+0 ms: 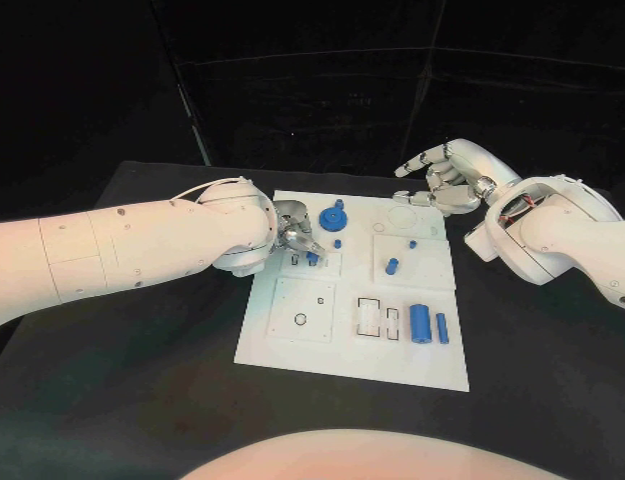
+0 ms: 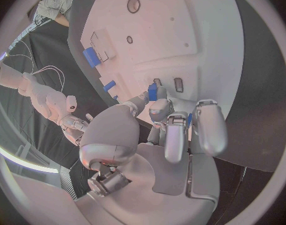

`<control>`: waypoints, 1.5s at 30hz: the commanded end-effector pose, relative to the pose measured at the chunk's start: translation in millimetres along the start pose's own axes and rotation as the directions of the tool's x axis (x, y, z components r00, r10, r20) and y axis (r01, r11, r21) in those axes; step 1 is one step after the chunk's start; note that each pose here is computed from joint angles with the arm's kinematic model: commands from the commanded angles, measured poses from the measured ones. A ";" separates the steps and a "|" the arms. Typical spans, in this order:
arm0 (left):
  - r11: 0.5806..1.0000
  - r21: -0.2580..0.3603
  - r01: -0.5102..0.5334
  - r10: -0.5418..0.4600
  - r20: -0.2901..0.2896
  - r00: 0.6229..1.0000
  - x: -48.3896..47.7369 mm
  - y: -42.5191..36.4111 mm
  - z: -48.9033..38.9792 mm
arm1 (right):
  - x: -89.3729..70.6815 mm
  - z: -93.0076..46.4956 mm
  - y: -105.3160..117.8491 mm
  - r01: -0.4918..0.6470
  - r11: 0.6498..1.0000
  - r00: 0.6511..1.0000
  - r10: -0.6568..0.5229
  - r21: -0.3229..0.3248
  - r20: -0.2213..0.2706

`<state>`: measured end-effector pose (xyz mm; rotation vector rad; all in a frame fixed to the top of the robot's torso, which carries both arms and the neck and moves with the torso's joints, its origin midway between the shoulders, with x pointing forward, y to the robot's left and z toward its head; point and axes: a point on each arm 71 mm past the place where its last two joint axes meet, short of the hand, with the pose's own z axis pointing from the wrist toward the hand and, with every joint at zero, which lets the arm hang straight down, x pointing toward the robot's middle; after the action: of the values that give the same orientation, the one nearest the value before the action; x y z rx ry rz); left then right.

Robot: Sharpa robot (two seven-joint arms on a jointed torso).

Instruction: Assemble the parts on the task board

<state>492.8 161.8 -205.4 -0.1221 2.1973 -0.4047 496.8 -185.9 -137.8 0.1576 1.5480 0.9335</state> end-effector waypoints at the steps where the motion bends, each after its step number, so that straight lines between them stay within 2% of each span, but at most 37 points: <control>1: 1.000 -0.009 -0.022 0.022 -0.006 1.000 0.1 0.6 -0.2 | 0.0 0.5 1.2 -0.001 1.000 1.000 0.001 -0.006 -0.005; 21: 0.998 -0.036 -0.046 0.044 -0.039 0.998 0.6 4.1 3.2 | 1.2 1.5 1.9 -0.002 1.000 1.000 0.002 -0.009 -0.012; 33: 0.998 -0.026 -0.059 0.058 -0.059 0.997 3.4 -0.1 4.0 | 2.0 1.9 2.2 -0.003 1.000 1.000 0.002 -0.010 -0.018; 45: 0.997 -0.026 -0.066 0.064 -0.071 0.995 4.2 0.4 4.0 | 1.1 1.4 0.3 -0.001 1.000 1.000 0.001 -0.003 -0.018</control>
<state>495.4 160.1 -207.7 -0.0755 2.2429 -0.3653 497.7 -184.8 -139.2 0.1525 1.5608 0.9354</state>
